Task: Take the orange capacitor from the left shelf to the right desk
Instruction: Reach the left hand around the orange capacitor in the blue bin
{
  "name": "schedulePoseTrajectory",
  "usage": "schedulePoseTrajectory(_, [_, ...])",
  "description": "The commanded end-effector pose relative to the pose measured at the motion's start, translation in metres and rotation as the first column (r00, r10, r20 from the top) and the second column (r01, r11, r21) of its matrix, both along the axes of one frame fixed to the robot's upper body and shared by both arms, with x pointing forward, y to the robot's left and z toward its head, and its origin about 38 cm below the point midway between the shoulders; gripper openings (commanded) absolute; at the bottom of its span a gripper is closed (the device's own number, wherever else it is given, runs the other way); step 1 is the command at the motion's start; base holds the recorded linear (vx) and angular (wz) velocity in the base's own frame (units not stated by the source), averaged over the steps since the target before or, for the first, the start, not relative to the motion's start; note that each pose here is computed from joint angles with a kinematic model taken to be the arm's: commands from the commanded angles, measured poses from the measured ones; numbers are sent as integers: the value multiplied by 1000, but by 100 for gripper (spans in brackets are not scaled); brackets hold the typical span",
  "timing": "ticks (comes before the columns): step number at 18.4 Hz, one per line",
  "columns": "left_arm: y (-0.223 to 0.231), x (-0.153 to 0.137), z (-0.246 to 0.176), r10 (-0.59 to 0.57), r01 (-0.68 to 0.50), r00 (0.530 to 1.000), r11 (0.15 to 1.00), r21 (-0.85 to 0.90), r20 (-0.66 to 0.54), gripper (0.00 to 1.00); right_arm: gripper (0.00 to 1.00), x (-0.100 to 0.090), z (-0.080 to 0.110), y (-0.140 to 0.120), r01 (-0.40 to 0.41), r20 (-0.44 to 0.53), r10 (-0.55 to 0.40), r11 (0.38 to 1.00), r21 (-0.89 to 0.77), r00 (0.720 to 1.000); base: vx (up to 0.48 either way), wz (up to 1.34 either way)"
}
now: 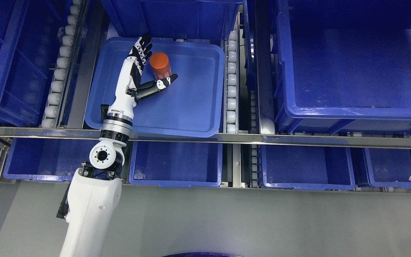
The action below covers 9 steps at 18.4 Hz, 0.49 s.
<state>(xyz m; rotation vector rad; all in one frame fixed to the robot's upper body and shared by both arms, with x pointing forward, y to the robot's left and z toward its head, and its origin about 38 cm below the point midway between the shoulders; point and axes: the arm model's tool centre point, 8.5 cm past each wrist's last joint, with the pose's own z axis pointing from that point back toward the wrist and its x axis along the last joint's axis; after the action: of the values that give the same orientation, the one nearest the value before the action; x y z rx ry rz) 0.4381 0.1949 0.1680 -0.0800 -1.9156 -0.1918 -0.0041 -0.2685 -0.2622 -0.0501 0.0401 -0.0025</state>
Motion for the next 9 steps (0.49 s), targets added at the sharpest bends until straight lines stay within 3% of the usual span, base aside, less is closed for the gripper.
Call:
schedulePoseTrajectory(1, [1,-2,8,-22,22,1000,999,27,6,95,100,-14,1,-12,12,-9,-12,1000,-24,1000,34,-26])
schedulePoseTrajectory(4, [2,1,5,-19,20,999,999,31,-33,92,100,-14,1,-12,12,-9,-13,1000,-23,1000,13,0])
schedulePoseTrajectory(9, [6,4,1,-9,11,999,999,32,-48,72,100,-14,1,-12,12,-9,-12,1000,-24,1000,0,0])
